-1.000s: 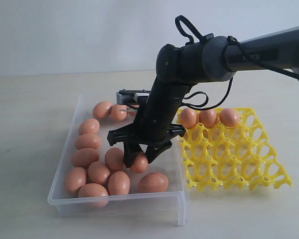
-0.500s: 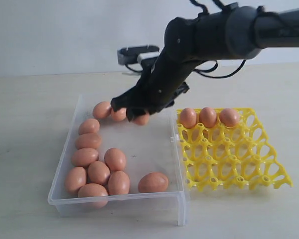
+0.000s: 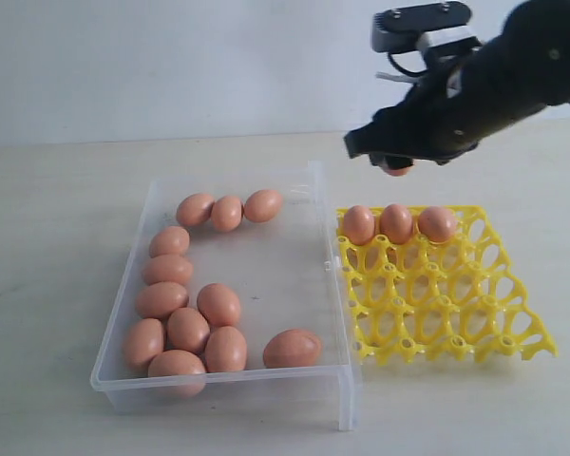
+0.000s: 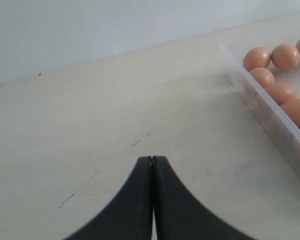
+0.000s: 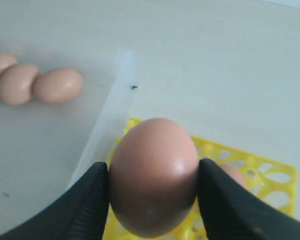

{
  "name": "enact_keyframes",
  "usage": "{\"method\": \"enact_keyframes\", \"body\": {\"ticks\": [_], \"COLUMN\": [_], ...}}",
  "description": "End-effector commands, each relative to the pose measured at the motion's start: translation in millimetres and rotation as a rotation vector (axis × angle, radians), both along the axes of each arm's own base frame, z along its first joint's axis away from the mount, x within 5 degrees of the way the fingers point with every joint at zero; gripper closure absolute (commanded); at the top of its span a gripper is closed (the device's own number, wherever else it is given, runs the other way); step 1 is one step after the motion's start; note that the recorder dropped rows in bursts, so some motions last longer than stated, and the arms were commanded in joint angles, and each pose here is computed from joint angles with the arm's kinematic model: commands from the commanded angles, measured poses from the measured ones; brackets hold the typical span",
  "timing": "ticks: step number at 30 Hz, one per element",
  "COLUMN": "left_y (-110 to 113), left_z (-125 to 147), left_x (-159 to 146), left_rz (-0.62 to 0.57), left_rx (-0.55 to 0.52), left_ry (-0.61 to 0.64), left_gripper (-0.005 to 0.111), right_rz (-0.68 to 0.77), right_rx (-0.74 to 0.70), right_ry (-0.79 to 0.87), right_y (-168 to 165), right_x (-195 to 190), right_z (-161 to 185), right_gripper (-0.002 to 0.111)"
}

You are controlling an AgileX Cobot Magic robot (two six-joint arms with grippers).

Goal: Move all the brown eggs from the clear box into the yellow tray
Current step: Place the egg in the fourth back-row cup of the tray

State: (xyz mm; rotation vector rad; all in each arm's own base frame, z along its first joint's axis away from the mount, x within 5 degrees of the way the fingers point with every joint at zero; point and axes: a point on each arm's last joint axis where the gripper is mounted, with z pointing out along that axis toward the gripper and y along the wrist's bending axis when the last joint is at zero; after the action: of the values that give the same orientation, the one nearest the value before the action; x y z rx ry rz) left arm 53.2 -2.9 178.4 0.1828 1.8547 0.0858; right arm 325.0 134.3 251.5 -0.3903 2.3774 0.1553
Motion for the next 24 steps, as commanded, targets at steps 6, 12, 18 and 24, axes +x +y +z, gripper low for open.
{"method": "enact_keyframes", "body": {"ticks": [6,12,18,24], "left_y": [-0.1,-0.1,-0.1,-0.1], "left_z": [2.1,2.1,2.1,2.1], "left_x": [-0.2,-0.2,-0.2,-0.2], "left_rz": [-0.001,-0.001,-0.001,-0.001], "left_rx": [-0.002,-0.002,-0.002,-0.002], "left_ry": [-0.017,-0.017,-0.017,-0.017], "left_gripper": [0.107,0.107,0.107,0.107], "right_rz": [-0.081,-0.163,-0.165,-0.174], "right_rx": [0.038,0.114,0.129,0.138], "right_ry": [-0.193,-0.362,-0.443,-0.408], "right_y": [-56.6,-87.7,-103.9,-106.9], "right_x": [-5.5,-11.7,-20.6,-13.2], "right_z": [-22.7,-41.1,-71.9,-107.2], "right_gripper": [0.108,0.108,0.108,0.108]}}
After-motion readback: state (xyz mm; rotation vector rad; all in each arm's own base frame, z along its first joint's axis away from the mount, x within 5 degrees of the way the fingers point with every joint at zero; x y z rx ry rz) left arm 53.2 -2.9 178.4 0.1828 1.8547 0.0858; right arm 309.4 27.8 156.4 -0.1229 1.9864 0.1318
